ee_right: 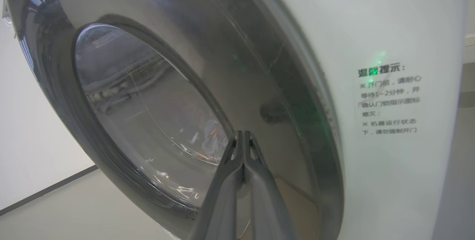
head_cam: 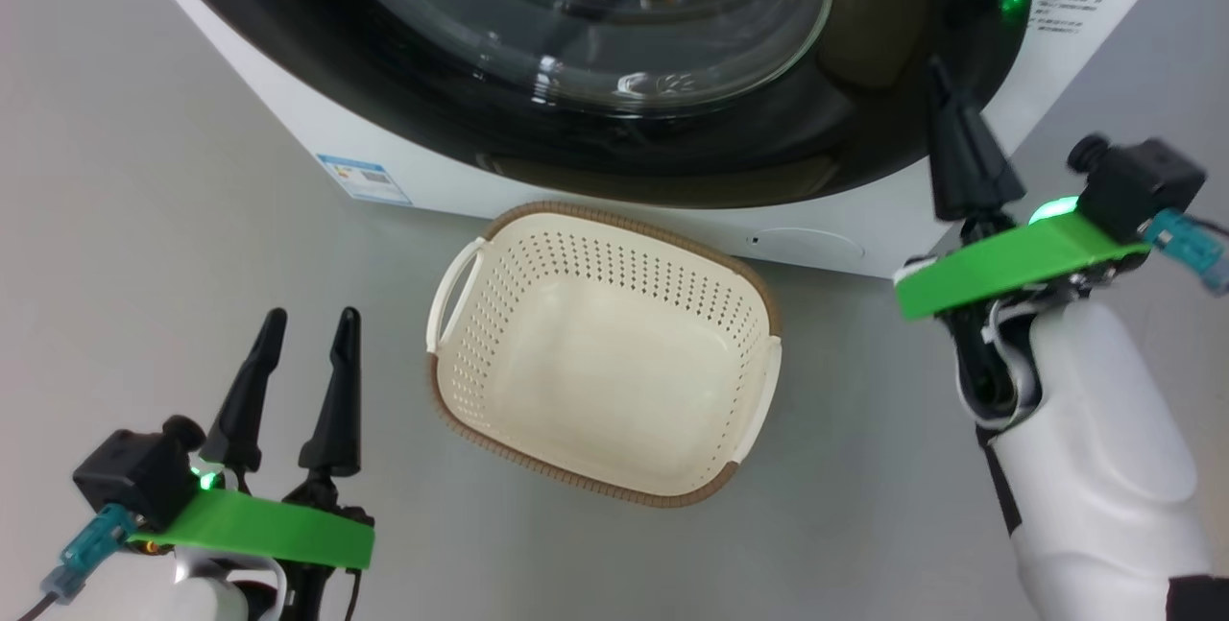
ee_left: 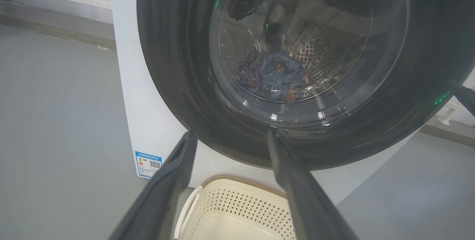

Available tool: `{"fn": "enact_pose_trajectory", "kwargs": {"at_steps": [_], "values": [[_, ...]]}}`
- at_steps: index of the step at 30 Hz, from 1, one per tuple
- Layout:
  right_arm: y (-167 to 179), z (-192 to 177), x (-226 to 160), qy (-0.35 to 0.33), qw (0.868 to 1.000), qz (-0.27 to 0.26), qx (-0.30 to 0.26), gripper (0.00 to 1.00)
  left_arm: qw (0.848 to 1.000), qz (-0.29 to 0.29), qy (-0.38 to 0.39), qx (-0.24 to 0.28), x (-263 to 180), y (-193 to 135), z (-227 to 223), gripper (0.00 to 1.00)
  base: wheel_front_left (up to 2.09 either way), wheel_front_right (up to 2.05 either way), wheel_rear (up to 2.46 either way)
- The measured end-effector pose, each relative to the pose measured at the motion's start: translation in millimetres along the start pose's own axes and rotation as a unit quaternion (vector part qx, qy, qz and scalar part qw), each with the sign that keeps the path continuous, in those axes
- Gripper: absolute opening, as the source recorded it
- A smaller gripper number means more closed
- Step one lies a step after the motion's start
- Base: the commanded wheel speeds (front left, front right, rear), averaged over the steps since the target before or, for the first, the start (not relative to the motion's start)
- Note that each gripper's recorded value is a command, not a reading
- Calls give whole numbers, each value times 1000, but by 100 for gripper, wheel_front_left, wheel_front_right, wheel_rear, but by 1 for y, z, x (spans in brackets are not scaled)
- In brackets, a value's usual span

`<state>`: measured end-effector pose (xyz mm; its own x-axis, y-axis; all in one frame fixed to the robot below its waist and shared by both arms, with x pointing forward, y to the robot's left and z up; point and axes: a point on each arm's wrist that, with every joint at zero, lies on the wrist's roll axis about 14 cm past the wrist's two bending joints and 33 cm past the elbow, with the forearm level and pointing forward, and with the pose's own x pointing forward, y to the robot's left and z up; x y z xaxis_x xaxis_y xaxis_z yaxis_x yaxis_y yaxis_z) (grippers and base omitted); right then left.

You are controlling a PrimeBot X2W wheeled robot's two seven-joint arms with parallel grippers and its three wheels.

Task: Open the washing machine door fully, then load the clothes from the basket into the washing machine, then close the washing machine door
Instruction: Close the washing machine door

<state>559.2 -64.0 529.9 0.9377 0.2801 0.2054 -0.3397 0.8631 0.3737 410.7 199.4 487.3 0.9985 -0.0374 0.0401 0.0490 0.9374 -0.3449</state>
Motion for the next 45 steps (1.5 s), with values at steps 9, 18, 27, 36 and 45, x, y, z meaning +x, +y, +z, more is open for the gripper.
{"fn": "enact_pose_trajectory", "kwargs": {"at_steps": [9,18,27,36,45], "values": [[-1,-17,-42,46,999,-3,-25,100,1000,3,7,-1,-11,1,-3,100,0,0,0],[-21,-16,-94,69,996,-44,-40,100,1000,-7,10,1,-22,-6,-3,100,0,0,0],[-40,-4,-134,71,993,-82,-53,100,999,-25,20,9,-26,-13,-6,100,0,0,0],[-62,6,-174,72,988,-125,-64,100,999,-42,30,13,-27,-21,-11,100,0,0,0],[-81,15,-204,70,982,-163,-71,100,998,-51,26,15,-24,-26,-9,100,0,0,0]]}}
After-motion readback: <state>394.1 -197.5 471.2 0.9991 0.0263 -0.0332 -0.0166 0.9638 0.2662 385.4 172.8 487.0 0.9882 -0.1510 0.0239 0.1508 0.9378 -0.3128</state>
